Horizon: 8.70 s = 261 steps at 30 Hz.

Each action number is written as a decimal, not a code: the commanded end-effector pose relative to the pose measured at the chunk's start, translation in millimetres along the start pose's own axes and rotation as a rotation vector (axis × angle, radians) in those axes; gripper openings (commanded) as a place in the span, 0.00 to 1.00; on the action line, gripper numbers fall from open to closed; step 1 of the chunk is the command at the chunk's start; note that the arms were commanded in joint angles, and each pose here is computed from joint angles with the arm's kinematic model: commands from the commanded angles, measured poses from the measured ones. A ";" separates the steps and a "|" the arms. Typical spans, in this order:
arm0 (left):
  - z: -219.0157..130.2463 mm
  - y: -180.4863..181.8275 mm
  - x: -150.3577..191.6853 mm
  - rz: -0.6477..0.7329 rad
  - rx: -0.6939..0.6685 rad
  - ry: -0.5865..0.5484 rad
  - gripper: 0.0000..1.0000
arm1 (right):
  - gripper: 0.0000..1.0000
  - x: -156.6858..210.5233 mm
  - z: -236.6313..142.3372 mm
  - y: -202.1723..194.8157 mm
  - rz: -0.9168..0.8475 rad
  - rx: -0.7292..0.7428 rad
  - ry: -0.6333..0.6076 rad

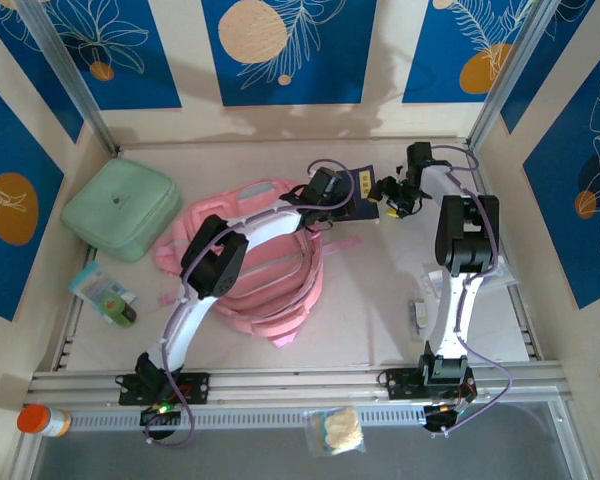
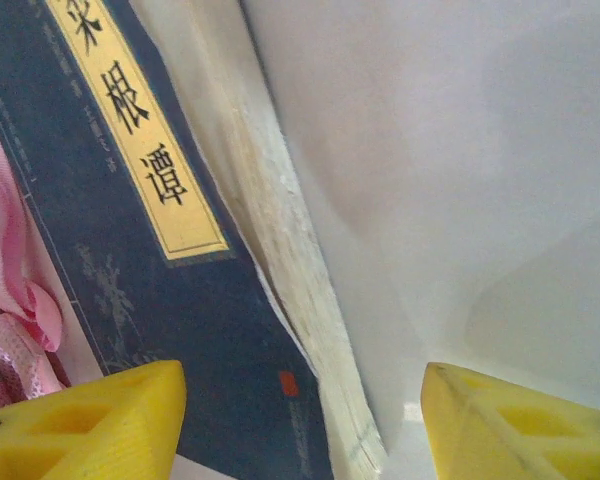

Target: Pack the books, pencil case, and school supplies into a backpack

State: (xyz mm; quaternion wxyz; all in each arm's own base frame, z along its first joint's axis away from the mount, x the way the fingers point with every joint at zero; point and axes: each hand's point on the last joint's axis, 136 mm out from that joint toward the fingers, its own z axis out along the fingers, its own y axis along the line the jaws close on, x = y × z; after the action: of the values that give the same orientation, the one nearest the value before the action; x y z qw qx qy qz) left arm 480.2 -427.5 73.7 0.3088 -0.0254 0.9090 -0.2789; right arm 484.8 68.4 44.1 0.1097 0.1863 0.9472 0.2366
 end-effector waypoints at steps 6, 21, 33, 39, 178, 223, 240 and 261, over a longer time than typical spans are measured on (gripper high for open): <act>22.1 36.0 27.8 0.008 -0.093 0.114 0.52 | 0.66 12.1 20.7 24.0 -0.046 -0.060 0.073; 15.9 37.0 26.9 0.040 -0.108 0.125 0.47 | 0.60 5.5 -33.2 63.9 -0.141 -0.074 -0.023; 20.3 40.7 32.2 0.033 -0.111 0.137 0.46 | 0.43 8.5 -44.5 61.1 -0.156 -0.090 -0.023; 19.6 40.3 31.8 0.038 -0.111 0.138 0.46 | 0.32 9.4 -40.2 57.4 -0.146 -0.091 -0.005; -261.3 53.9 125.6 0.940 -0.160 0.187 0.67 | 0.04 275.3 -164.1 45.0 -0.109 -0.539 0.072; -281.7 43.9 53.1 0.984 -0.254 -0.005 0.00 | 0.05 279.5 -170.2 45.8 -0.089 -0.584 0.109; -325.3 22.8 -14.0 0.765 -0.180 -0.198 0.00 | 0.04 307.7 -111.1 152.1 -0.283 -0.597 0.248; -327.7 16.1 -13.6 0.737 -0.121 -0.209 0.00 | 0.43 268.7 -17.4 179.0 -0.291 -0.450 0.185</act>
State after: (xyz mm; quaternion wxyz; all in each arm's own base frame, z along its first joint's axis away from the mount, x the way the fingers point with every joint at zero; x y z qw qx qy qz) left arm 300.8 -242.4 235.3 0.4122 0.2834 0.8648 -0.0422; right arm 294.7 320.6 101.7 0.0742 0.0182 0.8930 0.4436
